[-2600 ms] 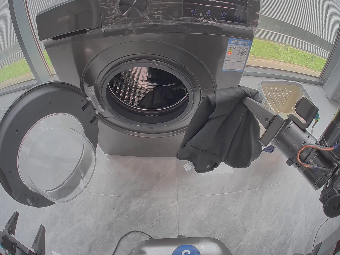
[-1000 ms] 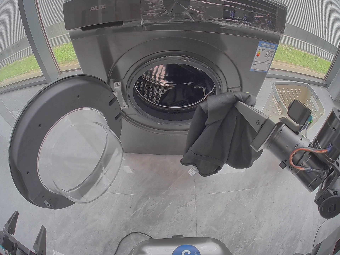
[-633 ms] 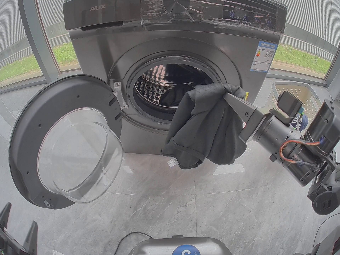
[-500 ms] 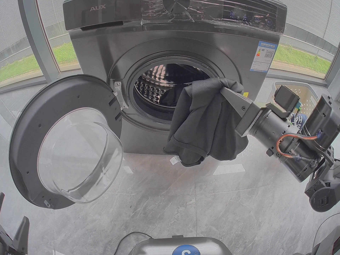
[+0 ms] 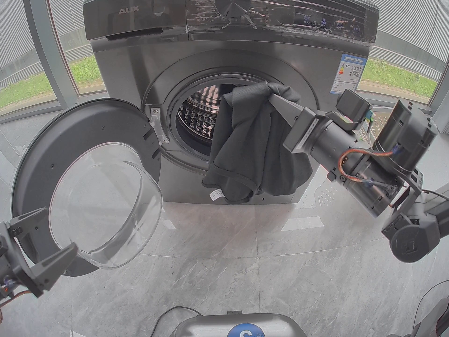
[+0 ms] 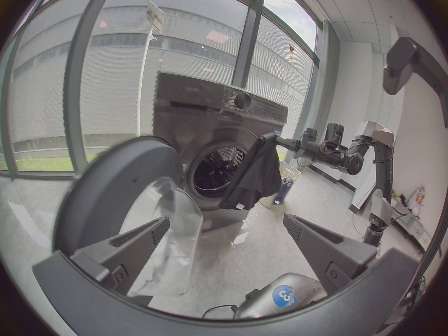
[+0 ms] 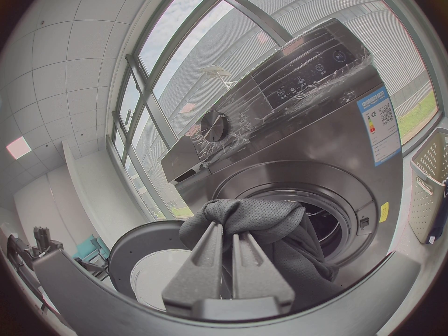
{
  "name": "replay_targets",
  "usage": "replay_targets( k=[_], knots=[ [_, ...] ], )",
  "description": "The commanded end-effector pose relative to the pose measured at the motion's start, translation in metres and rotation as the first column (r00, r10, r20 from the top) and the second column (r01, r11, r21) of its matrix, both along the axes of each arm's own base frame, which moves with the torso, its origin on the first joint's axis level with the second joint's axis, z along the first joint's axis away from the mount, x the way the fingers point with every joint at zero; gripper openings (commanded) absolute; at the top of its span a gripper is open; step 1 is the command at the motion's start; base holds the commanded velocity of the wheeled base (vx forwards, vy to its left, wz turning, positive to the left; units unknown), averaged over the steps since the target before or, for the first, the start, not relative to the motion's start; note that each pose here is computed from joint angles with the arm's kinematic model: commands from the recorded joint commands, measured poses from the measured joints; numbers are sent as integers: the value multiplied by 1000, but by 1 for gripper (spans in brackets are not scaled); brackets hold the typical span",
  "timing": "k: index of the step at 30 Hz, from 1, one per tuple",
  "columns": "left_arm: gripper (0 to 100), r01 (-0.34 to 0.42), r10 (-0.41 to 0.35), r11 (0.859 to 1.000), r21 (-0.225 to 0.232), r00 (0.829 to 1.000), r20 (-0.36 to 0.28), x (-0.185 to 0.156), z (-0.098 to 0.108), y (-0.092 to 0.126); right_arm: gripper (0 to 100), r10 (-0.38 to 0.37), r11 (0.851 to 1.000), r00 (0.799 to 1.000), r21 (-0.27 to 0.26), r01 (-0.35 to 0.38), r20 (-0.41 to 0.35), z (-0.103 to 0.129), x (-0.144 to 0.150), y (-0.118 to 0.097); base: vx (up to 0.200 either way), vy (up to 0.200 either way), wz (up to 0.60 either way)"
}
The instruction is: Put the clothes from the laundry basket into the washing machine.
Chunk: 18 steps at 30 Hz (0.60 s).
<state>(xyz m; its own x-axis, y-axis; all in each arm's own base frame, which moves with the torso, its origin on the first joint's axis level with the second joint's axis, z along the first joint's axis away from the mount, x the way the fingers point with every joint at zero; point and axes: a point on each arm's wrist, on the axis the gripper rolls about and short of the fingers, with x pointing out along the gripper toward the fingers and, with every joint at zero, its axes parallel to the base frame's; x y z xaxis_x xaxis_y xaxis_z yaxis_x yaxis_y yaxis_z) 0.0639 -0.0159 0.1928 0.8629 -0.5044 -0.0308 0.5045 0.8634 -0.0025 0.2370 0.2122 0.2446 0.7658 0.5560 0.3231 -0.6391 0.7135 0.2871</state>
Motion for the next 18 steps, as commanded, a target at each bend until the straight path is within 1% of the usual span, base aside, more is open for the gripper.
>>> replay_targets(
  k=[1, 2, 4, 7, 8, 10, 13, 14, 16, 17, 18],
  knots=[
    [100, 224, -211, 974, 30, 950, -231, 83, -31, -44, 0, -14, 999, 999, 31, 13, 30, 11, 29, 22, 0, 0, 0],
    [100, 231, -216, 972, 31, 944, -250, 89, -35, -48, 0, -18, 999, 999, 39, 17, 35, 14, 30, 23, 0, 0, 0],
    [100, 234, -218, 972, 31, 940, -264, 100, -40, -54, 0, -19, 999, 999, 49, 17, 44, 18, 31, 23, 0, 0, 0],
    [100, 245, -230, 969, 27, 939, -257, 116, -44, -63, 0, -20, 999, 999, 47, 18, 39, 18, 32, 23, 0, 0, 0],
    [100, 255, -241, 967, 21, 936, -258, 123, -47, -68, 0, -20, 999, 999, 43, 19, 35, 16, 31, 23, 0, 0, 0],
    [100, 268, -255, 963, 13, 927, -275, 129, -54, -74, 0, -33, 999, 999, 40, 32, 25, 14, 33, 23, 0, 0, 0],
    [100, 302, -286, 953, 6, 908, -305, 139, -64, -88, 0, -64, 997, 998, 33, 64, 6, 6, 36, 24, 0, 0, 0],
    [100, 305, -290, 952, 1, 907, -307, 142, -65, -90, 0, -64, 997, 998, 32, 64, 5, 5, 36, 24, 0, 0, 0],
    [100, 310, -303, 950, -30, 902, -308, 151, -64, -98, 0, -60, 998, 998, 26, 60, -1, 3, 35, 25, 0, 0, 0],
    [100, 310, -303, 950, -30, 902, -308, 151, -64, -98, 0, -60, 998, 998, 26, 60, -1, 3, 35, 25, 0, 0, 0],
    [100, 319, -323, 946, -65, 894, -311, 157, -64, -107, 0, -58, 998, 998, 23, 58, -4, 2, 34, 26, 0, 0, 0]
  ],
)
